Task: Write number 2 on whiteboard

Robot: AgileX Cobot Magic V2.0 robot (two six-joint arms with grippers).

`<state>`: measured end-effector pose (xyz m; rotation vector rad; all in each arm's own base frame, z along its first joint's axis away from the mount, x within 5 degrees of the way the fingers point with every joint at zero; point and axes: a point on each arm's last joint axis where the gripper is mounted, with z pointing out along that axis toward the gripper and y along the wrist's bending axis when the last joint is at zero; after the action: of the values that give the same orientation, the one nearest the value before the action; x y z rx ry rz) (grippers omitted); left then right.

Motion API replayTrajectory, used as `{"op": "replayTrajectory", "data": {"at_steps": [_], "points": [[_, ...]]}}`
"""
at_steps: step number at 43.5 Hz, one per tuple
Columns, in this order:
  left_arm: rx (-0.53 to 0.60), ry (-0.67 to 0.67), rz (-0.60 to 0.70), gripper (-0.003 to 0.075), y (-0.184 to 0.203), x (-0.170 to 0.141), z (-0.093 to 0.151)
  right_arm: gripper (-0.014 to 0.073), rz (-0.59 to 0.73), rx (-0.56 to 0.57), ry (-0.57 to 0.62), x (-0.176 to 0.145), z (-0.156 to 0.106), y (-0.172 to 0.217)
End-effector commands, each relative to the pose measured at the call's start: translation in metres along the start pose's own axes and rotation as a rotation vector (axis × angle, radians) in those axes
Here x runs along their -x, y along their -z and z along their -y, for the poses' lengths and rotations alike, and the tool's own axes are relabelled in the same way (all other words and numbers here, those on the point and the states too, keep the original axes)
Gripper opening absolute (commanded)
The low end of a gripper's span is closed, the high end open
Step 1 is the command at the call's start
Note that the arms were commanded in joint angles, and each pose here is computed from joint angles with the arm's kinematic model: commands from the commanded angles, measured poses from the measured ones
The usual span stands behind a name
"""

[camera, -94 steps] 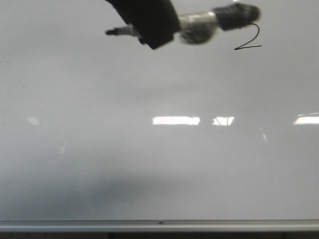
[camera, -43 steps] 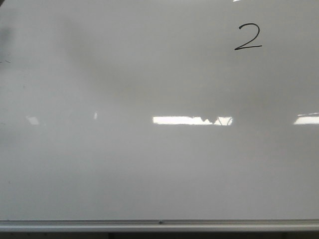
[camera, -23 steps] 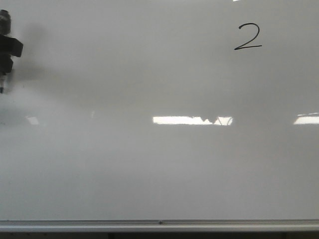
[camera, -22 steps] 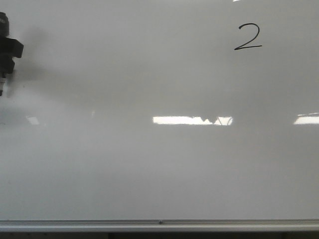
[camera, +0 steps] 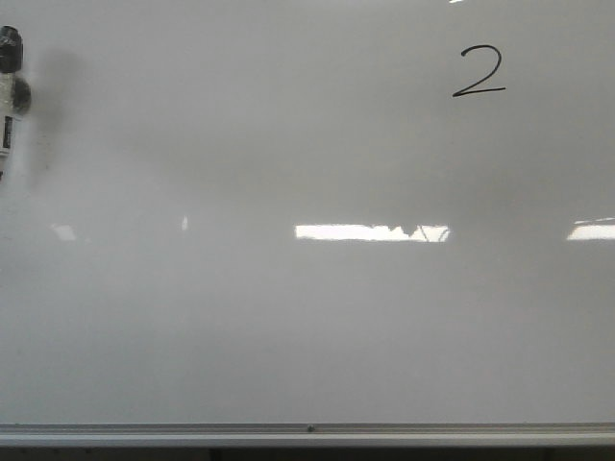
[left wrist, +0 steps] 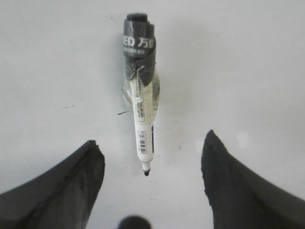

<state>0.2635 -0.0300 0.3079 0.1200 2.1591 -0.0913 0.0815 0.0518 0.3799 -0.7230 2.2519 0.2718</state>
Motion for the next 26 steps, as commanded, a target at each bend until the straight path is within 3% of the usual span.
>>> {"op": "replayTrajectory", "data": {"at_steps": [1, 15, 26], "points": [[-0.005, 0.007, 0.136, 0.0440, 0.049, 0.021, 0.001, 0.0549, 0.130, -0.024, -0.023, 0.005, 0.001, 0.018], [-0.032, 0.004, 0.279, 0.0440, 0.162, -0.001, 0.006, 0.0549, 0.244, -0.032, -0.025, -0.028, -0.003, 0.037], [-0.038, -0.003, 0.301, 0.0440, 0.193, -0.037, 0.008, 0.0549, 0.335, -0.039, -0.025, -0.036, -0.003, 0.036]]}}
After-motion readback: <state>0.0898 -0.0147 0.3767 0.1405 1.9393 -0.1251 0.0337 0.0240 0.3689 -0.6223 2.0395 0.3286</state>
